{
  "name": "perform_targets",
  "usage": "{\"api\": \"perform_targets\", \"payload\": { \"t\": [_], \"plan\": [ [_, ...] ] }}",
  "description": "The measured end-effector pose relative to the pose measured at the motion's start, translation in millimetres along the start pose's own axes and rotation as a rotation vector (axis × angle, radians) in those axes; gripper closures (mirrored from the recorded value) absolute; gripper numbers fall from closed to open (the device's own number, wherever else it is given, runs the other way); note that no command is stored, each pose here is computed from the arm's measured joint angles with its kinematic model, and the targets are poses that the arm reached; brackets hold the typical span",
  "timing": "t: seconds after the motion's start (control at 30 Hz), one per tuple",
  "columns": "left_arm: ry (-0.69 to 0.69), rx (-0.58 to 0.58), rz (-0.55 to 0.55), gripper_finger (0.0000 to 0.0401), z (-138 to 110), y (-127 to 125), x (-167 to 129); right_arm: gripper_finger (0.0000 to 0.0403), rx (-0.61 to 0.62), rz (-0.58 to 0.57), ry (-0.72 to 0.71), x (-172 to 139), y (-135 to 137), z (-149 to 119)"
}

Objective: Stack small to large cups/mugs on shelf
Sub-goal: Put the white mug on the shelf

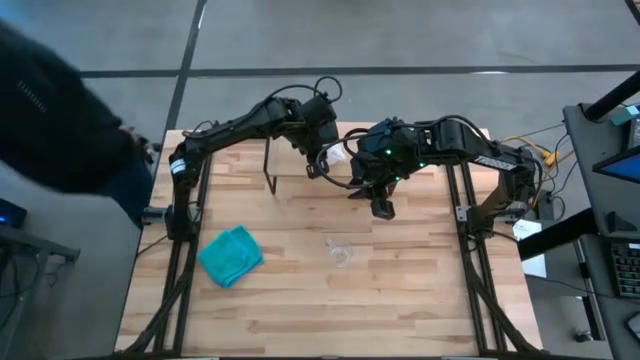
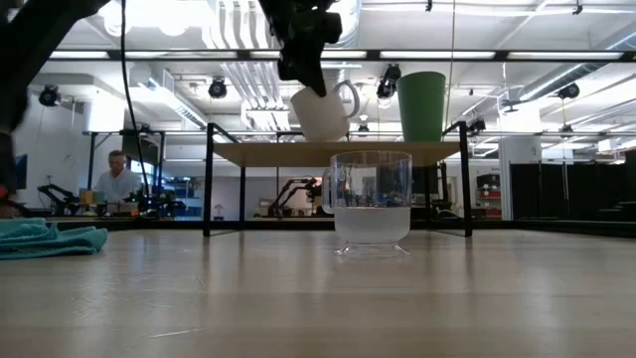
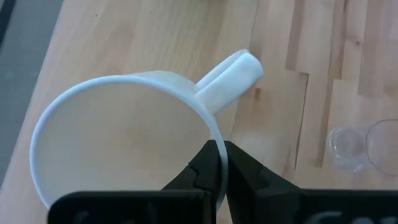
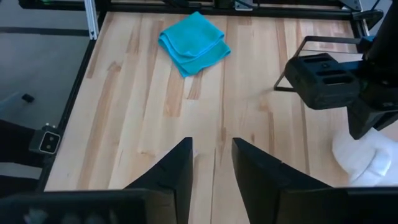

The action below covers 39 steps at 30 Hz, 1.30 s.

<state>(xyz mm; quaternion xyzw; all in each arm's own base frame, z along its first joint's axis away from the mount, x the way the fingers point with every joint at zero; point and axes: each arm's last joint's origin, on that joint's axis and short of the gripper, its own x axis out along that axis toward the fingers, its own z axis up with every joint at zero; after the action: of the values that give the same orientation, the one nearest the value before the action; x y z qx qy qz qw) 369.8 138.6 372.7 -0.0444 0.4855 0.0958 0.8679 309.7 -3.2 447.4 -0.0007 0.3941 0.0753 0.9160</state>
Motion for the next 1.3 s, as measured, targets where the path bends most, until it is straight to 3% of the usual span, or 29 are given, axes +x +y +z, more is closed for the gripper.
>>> {"api": "perform_targets", "payload": {
  "t": [0.47,0.77,1.3],
  "plan": [
    [0.001,0.049,0.003,0.0400,0,1,0,0.0296,0.004,0.002,0.022,0,0,-2],
    [-0.031,0.053,0.012,0.0362,3,2,1,0.0296,0.007,0.003,0.038,0,0,-4],
    [-0.091,0.055,0.025,0.0358,10,3,7,0.0296,0.007,0.003,0.038,0,0,-4]
  ]
}}
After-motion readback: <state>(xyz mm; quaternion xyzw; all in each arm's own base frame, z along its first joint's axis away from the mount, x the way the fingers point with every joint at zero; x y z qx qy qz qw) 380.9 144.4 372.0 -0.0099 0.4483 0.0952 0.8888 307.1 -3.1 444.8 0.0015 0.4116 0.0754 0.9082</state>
